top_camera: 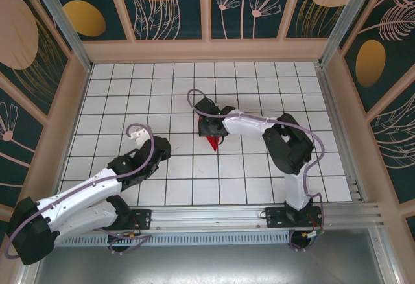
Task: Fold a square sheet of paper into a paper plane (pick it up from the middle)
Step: Move a paper plane to the center of the table, then reset both arms
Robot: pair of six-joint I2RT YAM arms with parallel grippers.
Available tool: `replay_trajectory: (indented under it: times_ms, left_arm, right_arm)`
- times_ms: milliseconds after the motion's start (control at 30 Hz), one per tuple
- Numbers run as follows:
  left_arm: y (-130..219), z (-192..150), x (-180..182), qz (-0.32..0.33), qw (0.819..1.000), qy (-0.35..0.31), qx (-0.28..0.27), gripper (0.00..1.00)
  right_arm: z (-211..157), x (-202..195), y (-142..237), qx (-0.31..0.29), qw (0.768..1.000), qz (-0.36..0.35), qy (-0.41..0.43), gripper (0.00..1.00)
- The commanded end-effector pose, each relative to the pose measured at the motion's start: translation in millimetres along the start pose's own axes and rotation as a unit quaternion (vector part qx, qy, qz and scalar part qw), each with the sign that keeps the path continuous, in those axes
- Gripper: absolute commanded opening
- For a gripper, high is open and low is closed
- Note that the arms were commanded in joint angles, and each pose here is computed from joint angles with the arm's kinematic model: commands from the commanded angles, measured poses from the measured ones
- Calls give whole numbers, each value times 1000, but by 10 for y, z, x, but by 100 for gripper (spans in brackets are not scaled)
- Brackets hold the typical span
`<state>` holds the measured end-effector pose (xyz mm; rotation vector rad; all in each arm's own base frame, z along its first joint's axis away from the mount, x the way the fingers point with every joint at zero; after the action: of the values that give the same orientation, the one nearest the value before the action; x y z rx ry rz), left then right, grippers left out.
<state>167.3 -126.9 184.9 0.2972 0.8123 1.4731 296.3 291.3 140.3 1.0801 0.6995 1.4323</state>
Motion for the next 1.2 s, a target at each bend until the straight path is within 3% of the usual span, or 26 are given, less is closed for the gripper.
replay_trajectory:
  times_ms: [0,133,233,300,367,433,467,600,733,933,1033,1167]
  left_arm:
    - [36,101,-7,11,1000,-9,-22,42]
    - [43,143,-14,23,999,-20,-30,42]
    - [27,188,22,51,997,-33,-44,43]
    - [-10,241,91,81,995,-39,-50,54]
    - [-61,343,195,116,991,-40,-59,71]
    - [-105,462,311,155,985,-35,-72,95]
    - [-137,520,381,175,981,-36,-80,99]
    - [-262,716,671,241,964,-25,-112,99]
    - [-369,805,880,300,941,-40,-152,99]
    - [-553,925,975,321,923,-102,-185,99]
    - [-594,935,1010,348,901,-140,-216,99]
    - [-559,812,1044,283,893,-169,-307,99]
  right_arm:
    - [206,57,513,-47,998,34,-3,65]
    - [259,-43,843,-94,994,47,-15,67]
    - [323,-257,1171,-166,985,34,-37,68]
    - [359,-527,1325,-228,972,-1,-64,69]
    - [406,-906,1412,-282,954,-39,-98,69]
    - [424,-1309,1416,-329,932,-82,-130,71]
    - [440,-1518,1398,-348,922,-96,-138,72]
    - [432,-2165,1226,-384,898,-162,-140,73]
    - [429,-2581,1035,-393,891,-181,-138,73]
    - [382,-2867,774,-414,895,-117,-114,73]
    - [408,-2871,717,-445,887,-72,-98,73]
    - [451,-2855,648,-467,881,-32,-71,72]
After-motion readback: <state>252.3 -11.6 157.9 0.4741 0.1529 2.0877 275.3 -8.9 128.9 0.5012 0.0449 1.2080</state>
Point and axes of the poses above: each hand's point on the last joint's axis, 136 mm out from that joint toward the fingers, its own y axis back along the fingers, its own x axis along the line the jaws close on, z = x × y, the point moved 10 cm from there along y, back along the fingers, and after that the axes turned 13 degrees about -y, right-handed, at the moved point
